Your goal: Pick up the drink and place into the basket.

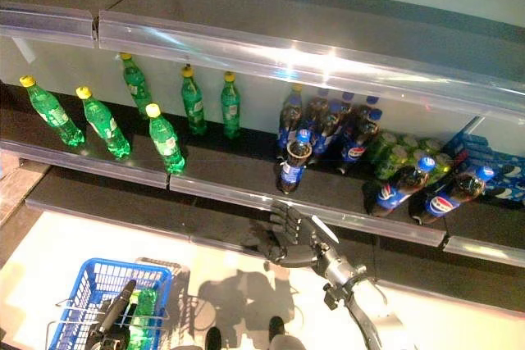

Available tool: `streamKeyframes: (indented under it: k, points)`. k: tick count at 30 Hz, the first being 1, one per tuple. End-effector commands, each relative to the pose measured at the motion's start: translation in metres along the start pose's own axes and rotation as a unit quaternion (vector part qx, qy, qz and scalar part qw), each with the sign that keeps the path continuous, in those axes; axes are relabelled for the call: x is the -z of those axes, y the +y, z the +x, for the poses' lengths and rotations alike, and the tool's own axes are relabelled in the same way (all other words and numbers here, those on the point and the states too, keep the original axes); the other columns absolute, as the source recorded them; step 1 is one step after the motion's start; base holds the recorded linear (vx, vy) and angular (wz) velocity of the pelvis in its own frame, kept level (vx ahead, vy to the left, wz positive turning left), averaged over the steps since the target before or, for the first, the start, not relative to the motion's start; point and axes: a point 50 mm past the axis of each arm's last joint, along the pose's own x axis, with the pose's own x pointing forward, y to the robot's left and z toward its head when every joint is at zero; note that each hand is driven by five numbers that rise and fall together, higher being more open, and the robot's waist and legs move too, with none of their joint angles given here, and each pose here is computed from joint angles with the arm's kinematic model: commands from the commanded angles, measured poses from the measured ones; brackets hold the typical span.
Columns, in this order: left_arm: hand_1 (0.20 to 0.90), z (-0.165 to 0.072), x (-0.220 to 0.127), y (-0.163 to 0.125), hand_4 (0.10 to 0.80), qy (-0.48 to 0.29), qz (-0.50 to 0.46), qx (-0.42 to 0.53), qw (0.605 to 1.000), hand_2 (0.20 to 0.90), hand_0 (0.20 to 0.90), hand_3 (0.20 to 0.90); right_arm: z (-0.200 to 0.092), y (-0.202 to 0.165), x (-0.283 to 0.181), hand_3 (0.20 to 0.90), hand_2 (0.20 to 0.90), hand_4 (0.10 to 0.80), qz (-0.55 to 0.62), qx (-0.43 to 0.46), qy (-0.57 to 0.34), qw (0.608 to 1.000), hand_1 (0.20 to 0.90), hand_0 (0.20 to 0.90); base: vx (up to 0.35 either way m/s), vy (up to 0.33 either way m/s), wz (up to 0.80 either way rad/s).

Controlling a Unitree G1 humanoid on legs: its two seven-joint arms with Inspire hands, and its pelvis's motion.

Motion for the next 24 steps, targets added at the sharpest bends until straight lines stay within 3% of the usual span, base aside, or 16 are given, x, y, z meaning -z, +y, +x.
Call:
streamKeyframes:
  k: [1,15,24]
  points:
    - [0.300,0.009,-0.059,-0.064,0.100,-0.151,-0.004,0.148,0.977,0.300,0.300,0.200,0.003,-0.007,-0.039,0.900,0.900,0.800,-0.012,0.047,-0.139,0.989,0.900,0.900,-0.024,-0.055,-0.04]
    - [0.300,0.008,-0.048,-0.059,0.100,-0.128,0.017,0.135,0.982,0.300,0.300,0.200,0.008,-0.020,-0.050,0.900,0.900,0.800,-0.024,0.156,-0.182,0.971,0.900,0.900,0.022,-0.066,0.00]
    - [0.300,0.006,-0.039,-0.058,0.100,-0.114,0.052,0.148,0.981,0.300,0.300,0.200,0.010,-0.046,-0.064,0.900,0.900,0.800,0.008,0.277,-0.207,0.938,0.900,0.900,0.052,-0.011,0.02]
